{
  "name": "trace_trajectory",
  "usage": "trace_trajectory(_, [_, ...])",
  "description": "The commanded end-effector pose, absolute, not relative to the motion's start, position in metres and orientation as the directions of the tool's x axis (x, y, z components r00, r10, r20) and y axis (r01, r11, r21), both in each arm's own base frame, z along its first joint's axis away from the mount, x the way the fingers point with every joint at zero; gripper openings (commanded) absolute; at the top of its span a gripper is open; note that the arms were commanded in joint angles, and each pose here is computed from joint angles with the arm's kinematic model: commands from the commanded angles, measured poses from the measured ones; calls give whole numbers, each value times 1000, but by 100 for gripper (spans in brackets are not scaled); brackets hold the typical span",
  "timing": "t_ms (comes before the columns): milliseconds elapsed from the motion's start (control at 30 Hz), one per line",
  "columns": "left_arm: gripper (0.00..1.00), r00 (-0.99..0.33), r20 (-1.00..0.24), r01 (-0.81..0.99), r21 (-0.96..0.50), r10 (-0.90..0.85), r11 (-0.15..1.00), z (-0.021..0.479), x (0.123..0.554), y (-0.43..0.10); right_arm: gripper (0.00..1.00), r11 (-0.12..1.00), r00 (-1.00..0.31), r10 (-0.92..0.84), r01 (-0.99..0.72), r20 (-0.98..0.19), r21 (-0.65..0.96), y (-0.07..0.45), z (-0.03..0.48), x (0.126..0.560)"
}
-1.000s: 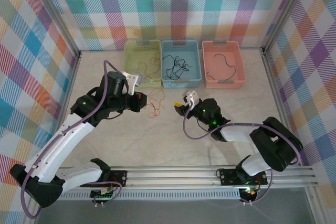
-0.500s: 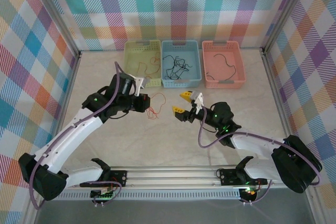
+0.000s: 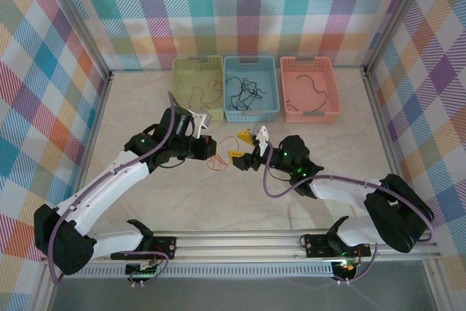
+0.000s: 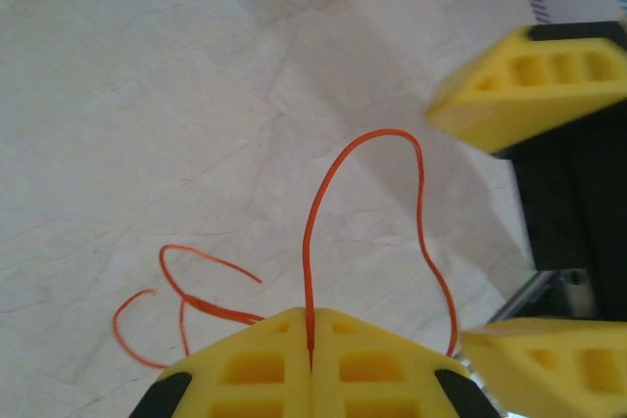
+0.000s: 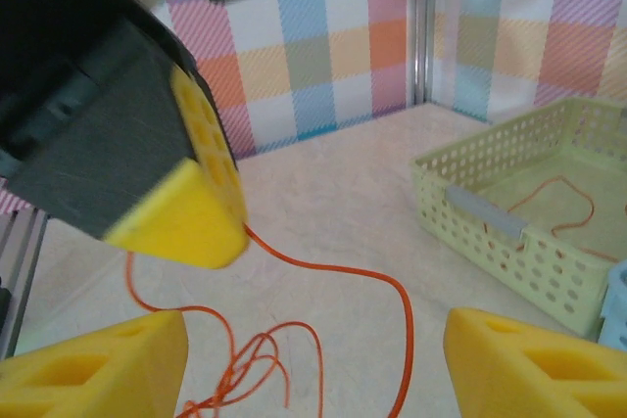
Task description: Untangle the cables
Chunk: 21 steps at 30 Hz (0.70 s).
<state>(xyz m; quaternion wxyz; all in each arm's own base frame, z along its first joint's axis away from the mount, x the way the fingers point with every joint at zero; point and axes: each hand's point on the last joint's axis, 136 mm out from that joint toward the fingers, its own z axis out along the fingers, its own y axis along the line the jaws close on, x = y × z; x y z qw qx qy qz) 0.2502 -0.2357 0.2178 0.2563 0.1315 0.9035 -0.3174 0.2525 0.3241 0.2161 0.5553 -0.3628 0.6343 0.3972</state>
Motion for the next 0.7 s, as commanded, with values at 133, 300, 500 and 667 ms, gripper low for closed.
trace_trajectory(133, [0,-814,-575,483,-589,83,648,247,235,-260,65,510,-172,-85,-853,-981,105,334,191,281])
trace_trajectory(300, [0,-815,-571,512,-636,93,578,258,218,-266,54,544,-192,-122,-833,-974,97,335,180,292])
trace_trajectory(500, [0,-809,-583,510,-636,72,579,269,206,-255,32,736,-183,-175,-677,-967,-5,304,173,325])
trace_trajectory(667, [0,-798,-600,524,-649,52,552,288,191,-246,27,885,-207,-229,-451,-951,-115,254,167,353])
